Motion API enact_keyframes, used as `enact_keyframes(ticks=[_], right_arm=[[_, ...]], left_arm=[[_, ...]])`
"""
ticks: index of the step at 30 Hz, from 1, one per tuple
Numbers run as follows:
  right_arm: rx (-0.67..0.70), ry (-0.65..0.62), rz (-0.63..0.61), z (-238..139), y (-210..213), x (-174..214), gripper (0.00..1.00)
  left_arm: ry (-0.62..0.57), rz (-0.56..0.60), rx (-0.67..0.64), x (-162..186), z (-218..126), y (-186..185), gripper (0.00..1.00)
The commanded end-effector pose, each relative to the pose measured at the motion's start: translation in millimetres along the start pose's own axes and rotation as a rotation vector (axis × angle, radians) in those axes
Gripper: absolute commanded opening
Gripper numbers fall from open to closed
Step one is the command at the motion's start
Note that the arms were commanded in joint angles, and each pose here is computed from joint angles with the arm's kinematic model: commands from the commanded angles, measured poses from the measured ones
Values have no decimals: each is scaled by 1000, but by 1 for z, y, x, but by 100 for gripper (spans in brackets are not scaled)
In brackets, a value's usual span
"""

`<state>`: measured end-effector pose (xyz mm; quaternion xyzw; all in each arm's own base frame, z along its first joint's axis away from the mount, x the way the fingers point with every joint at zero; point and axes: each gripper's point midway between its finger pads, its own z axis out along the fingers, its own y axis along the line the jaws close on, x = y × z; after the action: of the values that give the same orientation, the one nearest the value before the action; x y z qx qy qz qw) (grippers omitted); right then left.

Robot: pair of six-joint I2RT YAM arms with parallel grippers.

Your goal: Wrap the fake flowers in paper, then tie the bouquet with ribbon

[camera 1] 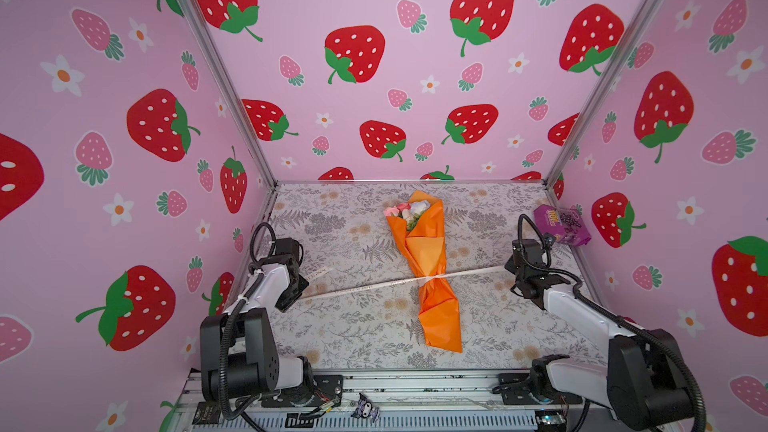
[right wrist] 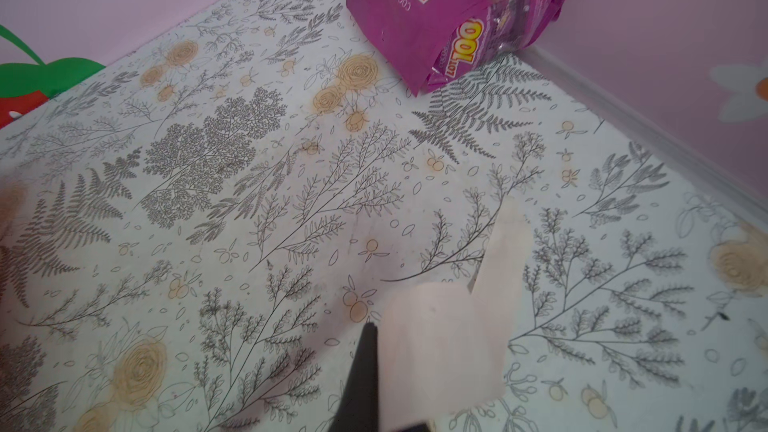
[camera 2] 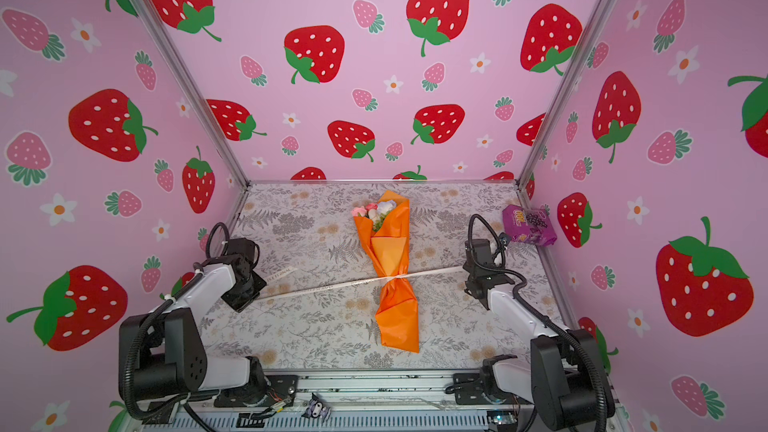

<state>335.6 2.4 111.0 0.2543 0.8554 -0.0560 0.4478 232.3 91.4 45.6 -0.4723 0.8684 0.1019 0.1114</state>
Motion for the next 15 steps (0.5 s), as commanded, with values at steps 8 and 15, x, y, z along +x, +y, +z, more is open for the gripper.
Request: enact_keyframes(ticks=[8, 15], right_arm=[[193, -90, -54, 11, -46, -55, 0], [272, -108, -62, 21, -71, -77, 0]], left_arm=[[-49, -51, -220, -27, 11, 42, 0], [-134, 2, -343, -36, -6, 52, 0]])
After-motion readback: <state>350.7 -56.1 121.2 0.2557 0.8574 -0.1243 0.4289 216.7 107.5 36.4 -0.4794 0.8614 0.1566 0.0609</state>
